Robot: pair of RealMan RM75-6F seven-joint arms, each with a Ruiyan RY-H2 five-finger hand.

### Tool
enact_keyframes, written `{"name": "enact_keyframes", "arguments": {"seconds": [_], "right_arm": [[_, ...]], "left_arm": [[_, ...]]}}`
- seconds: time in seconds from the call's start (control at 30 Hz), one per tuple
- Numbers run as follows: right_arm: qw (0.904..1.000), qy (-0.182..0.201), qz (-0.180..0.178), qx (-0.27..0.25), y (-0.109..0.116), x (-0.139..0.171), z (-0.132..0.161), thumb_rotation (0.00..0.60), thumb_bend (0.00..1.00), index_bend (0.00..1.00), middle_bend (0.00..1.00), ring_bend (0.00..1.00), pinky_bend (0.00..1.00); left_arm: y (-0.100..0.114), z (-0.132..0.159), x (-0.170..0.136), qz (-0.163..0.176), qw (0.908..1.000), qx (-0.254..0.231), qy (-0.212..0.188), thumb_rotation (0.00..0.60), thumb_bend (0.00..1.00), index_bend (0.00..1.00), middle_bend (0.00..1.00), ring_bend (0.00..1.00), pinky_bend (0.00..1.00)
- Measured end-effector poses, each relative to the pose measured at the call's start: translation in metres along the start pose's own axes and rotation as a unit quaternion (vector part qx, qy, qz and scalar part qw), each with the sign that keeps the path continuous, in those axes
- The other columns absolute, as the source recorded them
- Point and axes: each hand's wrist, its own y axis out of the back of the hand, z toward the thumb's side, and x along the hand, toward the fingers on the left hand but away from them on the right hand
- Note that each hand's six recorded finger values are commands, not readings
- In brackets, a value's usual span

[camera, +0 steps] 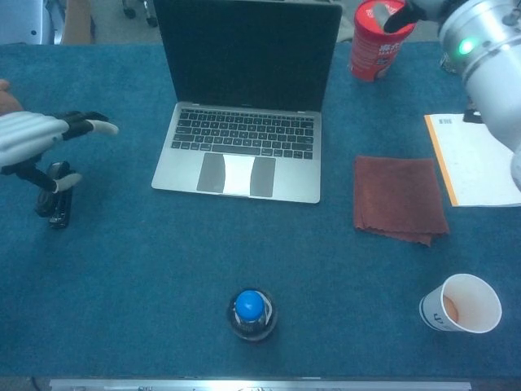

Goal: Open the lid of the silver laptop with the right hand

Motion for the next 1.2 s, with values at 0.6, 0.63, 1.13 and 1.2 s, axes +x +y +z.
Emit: {"name": "enact_keyframes", "arguments": {"seconds": [0.6,0.63,1.13,1.2], "right_arm": [[0.9985,-0.047,0.029,-0.006,-0.017,0.106,-0.088,0.6,0.39,0.12,0.19,0.03,0.11],[0.9984,-0.049,0.03,-0.007,-0.018,0.111,-0.09,0.6,0.39,0.12,0.19,0.03,0.11],[0.9967,-0.062,0.042,-0.032,-0.032,0.174,-0.111,0.6,0.39,0.12,0.19,0.03,0.11],[0.9964,-0.063,0.046,-0.035,-0.035,0.179,-0.113,0.6,0.39,0.12,0.19,0.03,0.11]], "left_arm": [[0.0,-0.081,-0.089,0.102,0.9839,-0.038,0.142,0.6,0.4,0.08,0.04,0.0,0.04],[-0.001,-0.083,-0.094,0.105,0.9825,-0.041,0.148,0.6,0.4,0.08,0.04,0.0,0.04],[-0.003,-0.094,-0.146,0.179,0.9567,-0.072,0.218,0.6,0.4,0.08,0.04,0.0,0.04],[-0.004,-0.093,-0.151,0.185,0.954,-0.076,0.224,0.6,0.4,0.08,0.04,0.0,0.04]]}}
